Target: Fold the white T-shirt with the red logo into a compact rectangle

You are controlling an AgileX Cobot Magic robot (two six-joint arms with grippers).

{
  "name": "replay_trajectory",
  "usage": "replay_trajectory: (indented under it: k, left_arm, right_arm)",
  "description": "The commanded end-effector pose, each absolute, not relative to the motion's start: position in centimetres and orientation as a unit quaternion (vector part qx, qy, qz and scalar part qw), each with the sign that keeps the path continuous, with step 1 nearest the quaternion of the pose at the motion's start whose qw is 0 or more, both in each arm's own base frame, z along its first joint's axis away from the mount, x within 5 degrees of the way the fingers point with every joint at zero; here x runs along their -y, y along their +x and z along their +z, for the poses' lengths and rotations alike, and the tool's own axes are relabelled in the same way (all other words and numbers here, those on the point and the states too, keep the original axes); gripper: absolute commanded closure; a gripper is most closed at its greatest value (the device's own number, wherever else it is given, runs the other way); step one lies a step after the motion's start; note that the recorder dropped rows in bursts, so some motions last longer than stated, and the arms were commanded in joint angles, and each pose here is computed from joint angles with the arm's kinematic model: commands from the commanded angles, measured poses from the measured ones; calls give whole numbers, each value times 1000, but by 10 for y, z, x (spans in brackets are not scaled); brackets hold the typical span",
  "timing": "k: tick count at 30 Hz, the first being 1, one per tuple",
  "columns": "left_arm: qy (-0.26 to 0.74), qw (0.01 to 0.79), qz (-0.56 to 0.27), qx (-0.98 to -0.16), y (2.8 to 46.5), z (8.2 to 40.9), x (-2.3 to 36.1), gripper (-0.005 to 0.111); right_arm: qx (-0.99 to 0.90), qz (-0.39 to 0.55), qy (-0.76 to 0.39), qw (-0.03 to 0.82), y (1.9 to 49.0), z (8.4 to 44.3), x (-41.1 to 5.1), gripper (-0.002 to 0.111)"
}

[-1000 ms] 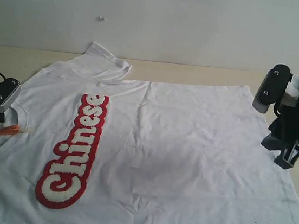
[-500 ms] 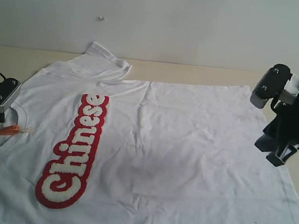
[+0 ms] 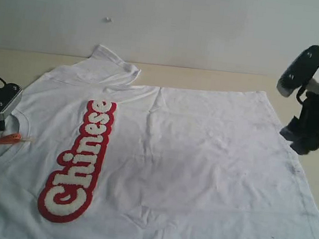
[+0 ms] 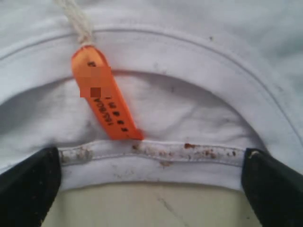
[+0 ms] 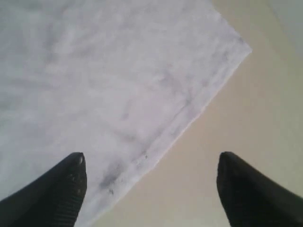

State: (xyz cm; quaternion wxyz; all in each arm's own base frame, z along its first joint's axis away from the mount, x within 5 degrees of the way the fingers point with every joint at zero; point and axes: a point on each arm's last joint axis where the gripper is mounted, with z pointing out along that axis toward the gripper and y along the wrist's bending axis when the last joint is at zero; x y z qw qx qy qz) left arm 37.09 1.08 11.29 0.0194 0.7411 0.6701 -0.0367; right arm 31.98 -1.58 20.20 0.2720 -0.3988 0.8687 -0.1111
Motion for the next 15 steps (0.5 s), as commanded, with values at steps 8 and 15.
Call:
replay_trajectory:
  k: [8,15]
  left_arm:
    - [743,3,-48,-668,368,105,-12,3]
    - [743,3,-48,-668,368,105,-12,3]
  right_arm:
    - [-816,-85,-553,142,304,180,16,3]
    - [-794,-121,-584,119,305,179,22,3]
